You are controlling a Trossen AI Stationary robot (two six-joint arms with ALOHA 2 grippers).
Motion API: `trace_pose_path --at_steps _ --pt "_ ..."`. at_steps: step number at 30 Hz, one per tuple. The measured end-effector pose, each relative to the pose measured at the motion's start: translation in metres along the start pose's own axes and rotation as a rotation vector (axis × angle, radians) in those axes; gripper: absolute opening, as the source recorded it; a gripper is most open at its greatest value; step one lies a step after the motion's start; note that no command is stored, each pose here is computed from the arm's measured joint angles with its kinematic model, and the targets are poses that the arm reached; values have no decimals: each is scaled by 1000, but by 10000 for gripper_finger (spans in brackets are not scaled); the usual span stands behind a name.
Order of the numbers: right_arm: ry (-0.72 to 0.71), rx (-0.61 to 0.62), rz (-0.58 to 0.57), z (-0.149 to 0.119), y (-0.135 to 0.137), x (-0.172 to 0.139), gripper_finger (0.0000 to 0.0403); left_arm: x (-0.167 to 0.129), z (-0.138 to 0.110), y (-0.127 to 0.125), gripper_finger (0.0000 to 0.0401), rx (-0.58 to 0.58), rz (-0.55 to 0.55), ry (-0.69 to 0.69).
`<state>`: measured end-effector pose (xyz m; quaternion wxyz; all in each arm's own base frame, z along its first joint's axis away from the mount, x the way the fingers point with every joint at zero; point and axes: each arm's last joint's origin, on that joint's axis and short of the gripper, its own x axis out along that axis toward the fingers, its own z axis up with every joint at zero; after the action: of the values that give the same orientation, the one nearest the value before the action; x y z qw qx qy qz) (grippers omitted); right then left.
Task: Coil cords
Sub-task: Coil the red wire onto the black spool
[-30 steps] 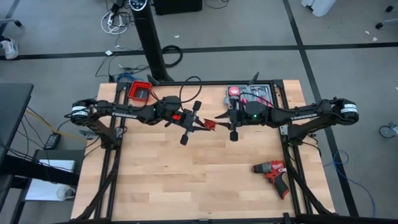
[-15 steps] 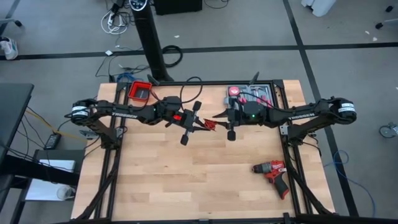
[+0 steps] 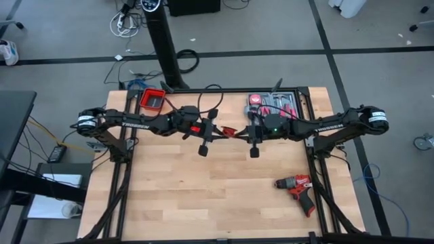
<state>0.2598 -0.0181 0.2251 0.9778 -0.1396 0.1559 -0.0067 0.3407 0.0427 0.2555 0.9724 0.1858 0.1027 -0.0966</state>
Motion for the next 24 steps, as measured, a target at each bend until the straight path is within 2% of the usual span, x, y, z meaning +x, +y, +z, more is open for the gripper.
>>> trace_pose_path --at_steps 9,17,24 --pt "-12 -60 43 8 -1 -18 1 -1 -6 3 6 -69 79 75" --pt "-128 -149 37 25 -4 -39 1 -1 -10 2 6 -92 64 120" --pt "-210 -194 31 46 -10 -40 0 -1 -5 1 6 -91 62 79"
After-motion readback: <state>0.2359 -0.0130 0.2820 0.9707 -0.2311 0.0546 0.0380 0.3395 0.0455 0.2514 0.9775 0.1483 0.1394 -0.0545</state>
